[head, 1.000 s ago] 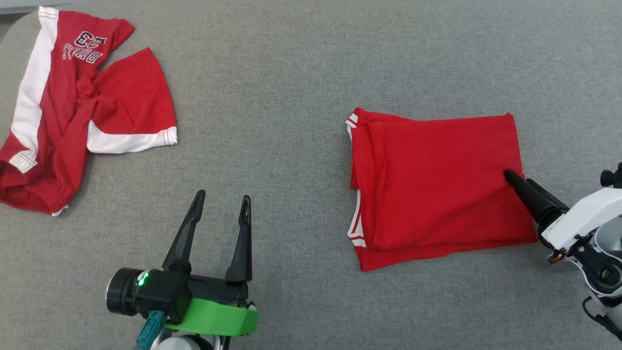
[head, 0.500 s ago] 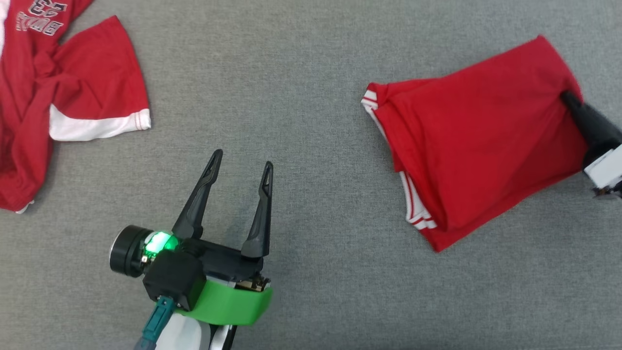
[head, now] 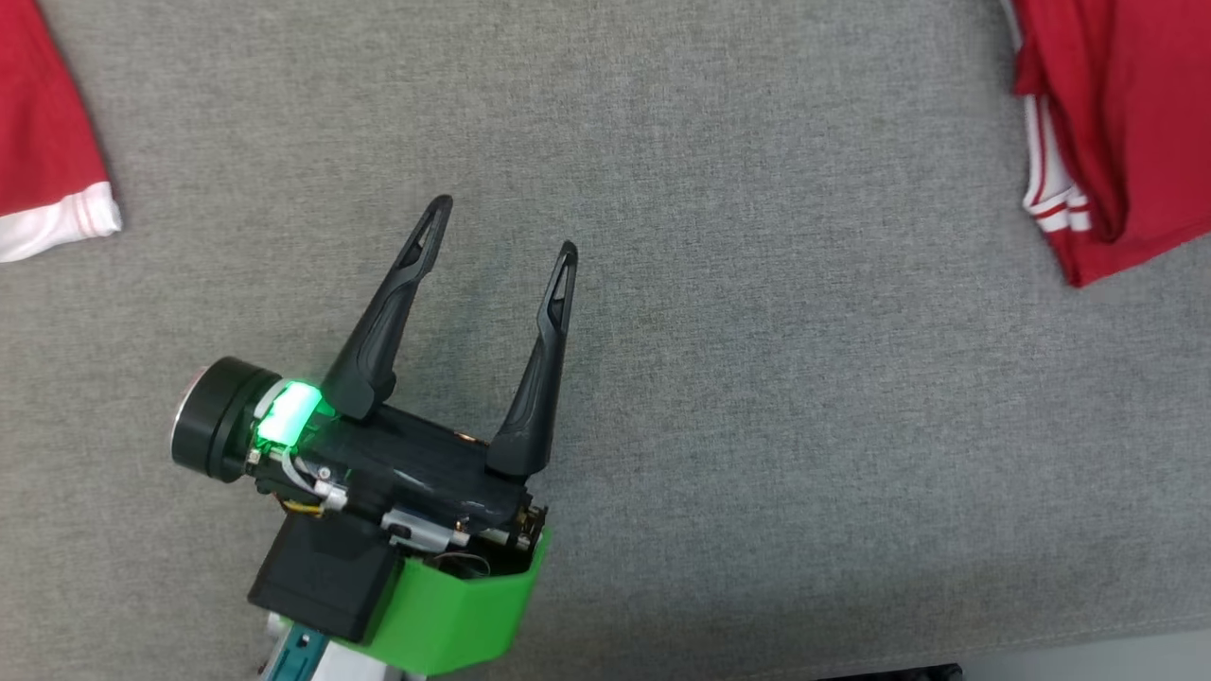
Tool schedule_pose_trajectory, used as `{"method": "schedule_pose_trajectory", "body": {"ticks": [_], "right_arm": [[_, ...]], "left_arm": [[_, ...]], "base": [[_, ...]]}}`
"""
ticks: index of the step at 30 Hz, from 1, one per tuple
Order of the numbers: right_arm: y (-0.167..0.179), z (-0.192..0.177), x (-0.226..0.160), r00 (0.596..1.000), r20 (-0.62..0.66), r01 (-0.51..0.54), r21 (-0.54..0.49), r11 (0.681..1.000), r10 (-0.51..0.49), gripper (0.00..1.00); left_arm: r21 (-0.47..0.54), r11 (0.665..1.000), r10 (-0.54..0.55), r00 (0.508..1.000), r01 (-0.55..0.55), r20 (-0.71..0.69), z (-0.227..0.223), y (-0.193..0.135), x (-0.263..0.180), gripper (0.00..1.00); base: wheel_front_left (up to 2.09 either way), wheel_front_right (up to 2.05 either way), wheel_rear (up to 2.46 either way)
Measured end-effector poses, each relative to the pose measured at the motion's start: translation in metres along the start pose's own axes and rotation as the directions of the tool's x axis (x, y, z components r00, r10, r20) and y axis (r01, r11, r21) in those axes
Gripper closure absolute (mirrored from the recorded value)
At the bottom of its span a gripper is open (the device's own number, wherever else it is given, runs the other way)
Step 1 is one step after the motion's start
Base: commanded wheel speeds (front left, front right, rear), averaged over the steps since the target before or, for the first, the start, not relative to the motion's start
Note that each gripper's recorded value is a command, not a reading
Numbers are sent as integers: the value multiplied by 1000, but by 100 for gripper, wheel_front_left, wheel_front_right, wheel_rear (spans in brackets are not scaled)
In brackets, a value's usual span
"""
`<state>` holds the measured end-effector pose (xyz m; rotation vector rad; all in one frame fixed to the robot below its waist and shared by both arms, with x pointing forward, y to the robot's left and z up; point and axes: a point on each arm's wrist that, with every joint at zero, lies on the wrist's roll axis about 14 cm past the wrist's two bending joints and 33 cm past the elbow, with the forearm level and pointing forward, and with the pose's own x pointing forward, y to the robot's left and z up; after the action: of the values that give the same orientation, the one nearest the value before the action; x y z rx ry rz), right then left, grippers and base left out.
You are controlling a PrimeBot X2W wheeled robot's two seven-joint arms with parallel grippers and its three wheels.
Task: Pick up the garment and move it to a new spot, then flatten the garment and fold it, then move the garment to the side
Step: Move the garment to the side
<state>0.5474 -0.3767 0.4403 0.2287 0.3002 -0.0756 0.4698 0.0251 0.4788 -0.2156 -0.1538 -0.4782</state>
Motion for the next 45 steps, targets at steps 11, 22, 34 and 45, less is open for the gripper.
{"method": "schedule_pose_trajectory", "body": {"ticks": [11, 22, 34, 45], "right_arm": [[-82, 36, -5, 978, 42, 207, -127, 970, -203, 100], [-80, 36, 0, 977, 81, 208, -190, 960, -196, 0], [73, -50, -21, 989, 32, -143, -100, 985, 147, 0], [177, -59, -103, 937, 131, -315, -93, 945, 325, 0]], "left_arm": [[32, 999, -17, 999, 18, -43, -34, 7, 4, 0], [58, 998, 16, 999, -14, -35, -25, 10, 2, 0], [53, 984, 172, 984, -169, -56, 9, 22, -31, 0], [49, 959, 283, 957, -280, -65, 39, 26, -82, 0]], "base": [[0, 0, 0], [0, 0, 0], [0, 0, 0], [0, 0, 0]]}}
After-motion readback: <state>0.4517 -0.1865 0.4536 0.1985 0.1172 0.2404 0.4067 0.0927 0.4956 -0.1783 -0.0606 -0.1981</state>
